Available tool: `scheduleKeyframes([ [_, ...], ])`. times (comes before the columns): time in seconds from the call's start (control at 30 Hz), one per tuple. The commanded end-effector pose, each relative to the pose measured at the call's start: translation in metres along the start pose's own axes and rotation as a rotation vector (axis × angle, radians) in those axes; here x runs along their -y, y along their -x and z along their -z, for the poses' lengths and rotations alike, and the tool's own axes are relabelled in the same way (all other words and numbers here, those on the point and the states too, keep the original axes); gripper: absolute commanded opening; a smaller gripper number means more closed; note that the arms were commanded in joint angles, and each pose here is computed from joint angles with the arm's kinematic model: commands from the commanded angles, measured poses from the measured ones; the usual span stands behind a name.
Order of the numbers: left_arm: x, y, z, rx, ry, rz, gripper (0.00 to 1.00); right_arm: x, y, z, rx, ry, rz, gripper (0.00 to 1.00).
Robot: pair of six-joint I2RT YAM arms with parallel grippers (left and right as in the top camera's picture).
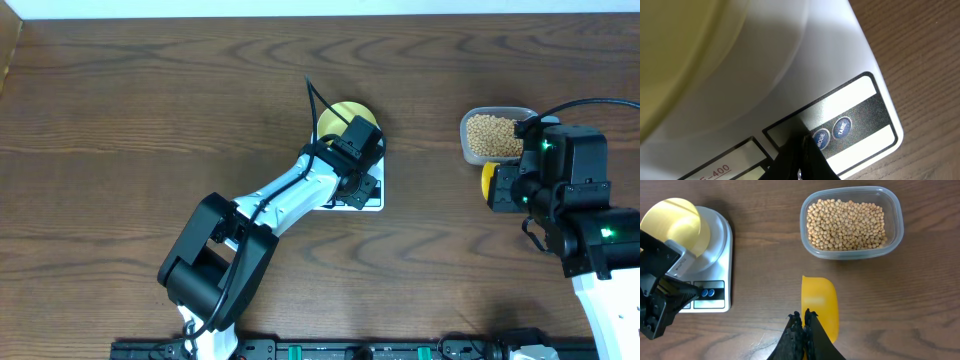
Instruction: Scoop item into bowl and weigh 50g on scale
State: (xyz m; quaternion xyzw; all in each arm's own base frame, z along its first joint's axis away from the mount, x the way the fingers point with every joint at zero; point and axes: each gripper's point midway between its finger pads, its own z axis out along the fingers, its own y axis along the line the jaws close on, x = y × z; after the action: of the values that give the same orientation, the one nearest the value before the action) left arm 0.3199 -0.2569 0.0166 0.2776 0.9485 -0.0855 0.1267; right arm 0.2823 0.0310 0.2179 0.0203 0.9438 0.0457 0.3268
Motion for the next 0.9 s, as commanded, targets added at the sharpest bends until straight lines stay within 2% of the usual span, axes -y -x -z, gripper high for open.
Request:
scheduleKeyframes([
  [0.0, -0.009, -0.019, -0.012, -0.056, 0.04, -0.011, 0.07, 0.001, 0.005, 0.003, 0.012, 0.0, 0.005, 0.01],
  [0.87, -0.014, -0.028, -0.028, -0.094, 0.062, -0.009, 0.07, 0.001, 0.005, 0.003, 0.012, 0.0, 0.005, 0.01],
])
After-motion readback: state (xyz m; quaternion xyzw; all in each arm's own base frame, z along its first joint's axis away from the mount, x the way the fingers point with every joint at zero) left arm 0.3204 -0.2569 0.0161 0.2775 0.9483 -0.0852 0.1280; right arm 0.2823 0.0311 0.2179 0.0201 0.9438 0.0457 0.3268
